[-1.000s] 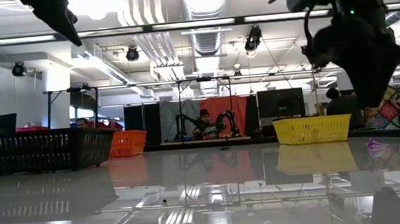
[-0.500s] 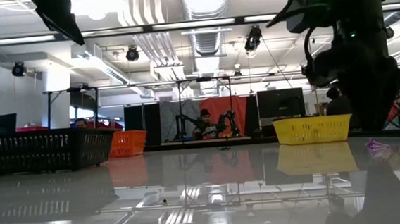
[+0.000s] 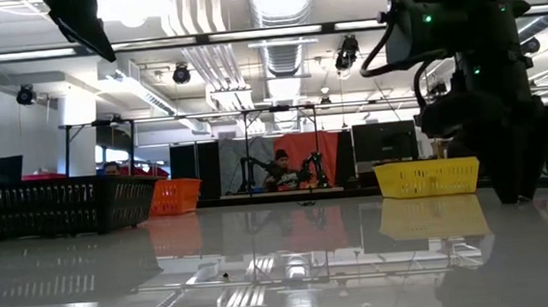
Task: Sort Halloween decoration
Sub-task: Put the violet witch hat toy into the orange bin
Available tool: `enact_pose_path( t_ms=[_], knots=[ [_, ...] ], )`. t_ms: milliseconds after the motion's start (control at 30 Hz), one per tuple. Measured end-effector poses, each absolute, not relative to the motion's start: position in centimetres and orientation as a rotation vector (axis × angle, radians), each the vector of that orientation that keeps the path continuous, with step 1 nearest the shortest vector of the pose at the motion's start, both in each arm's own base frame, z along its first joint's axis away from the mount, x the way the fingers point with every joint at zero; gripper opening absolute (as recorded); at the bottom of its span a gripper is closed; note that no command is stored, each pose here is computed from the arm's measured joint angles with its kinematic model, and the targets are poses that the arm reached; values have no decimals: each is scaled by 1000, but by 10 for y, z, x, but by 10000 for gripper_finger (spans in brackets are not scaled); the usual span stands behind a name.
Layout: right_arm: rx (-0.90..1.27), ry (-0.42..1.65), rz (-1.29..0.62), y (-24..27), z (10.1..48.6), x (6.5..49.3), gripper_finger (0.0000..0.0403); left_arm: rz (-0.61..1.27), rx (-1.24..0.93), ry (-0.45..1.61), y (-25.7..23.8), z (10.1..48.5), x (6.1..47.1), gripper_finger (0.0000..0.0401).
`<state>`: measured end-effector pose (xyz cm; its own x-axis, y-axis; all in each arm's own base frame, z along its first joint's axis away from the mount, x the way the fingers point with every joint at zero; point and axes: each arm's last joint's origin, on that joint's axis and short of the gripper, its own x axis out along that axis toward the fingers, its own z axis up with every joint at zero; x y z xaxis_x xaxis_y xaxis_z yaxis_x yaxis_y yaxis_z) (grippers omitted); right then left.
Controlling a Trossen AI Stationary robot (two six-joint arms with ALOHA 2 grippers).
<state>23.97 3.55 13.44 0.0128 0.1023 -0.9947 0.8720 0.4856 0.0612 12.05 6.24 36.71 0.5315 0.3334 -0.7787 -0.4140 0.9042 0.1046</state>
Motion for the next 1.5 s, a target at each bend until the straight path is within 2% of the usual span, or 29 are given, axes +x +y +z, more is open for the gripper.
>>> enact_pose_path(
  t_ms=[333, 600, 700, 1500],
  knots=[
    [885, 1547, -678, 19, 118, 244, 112, 446, -95, 908, 62, 367, 120, 91],
    [901, 1572, -671, 14, 113, 245, 44, 421, -57, 940, 60, 366, 117, 91],
    [913, 1540, -689, 14, 114, 247, 30, 412, -39, 940, 60, 367, 115, 91],
    [1065, 1358, -678, 16, 162, 249, 10, 390, 46, 899, 53, 373, 101, 91]
  ],
)
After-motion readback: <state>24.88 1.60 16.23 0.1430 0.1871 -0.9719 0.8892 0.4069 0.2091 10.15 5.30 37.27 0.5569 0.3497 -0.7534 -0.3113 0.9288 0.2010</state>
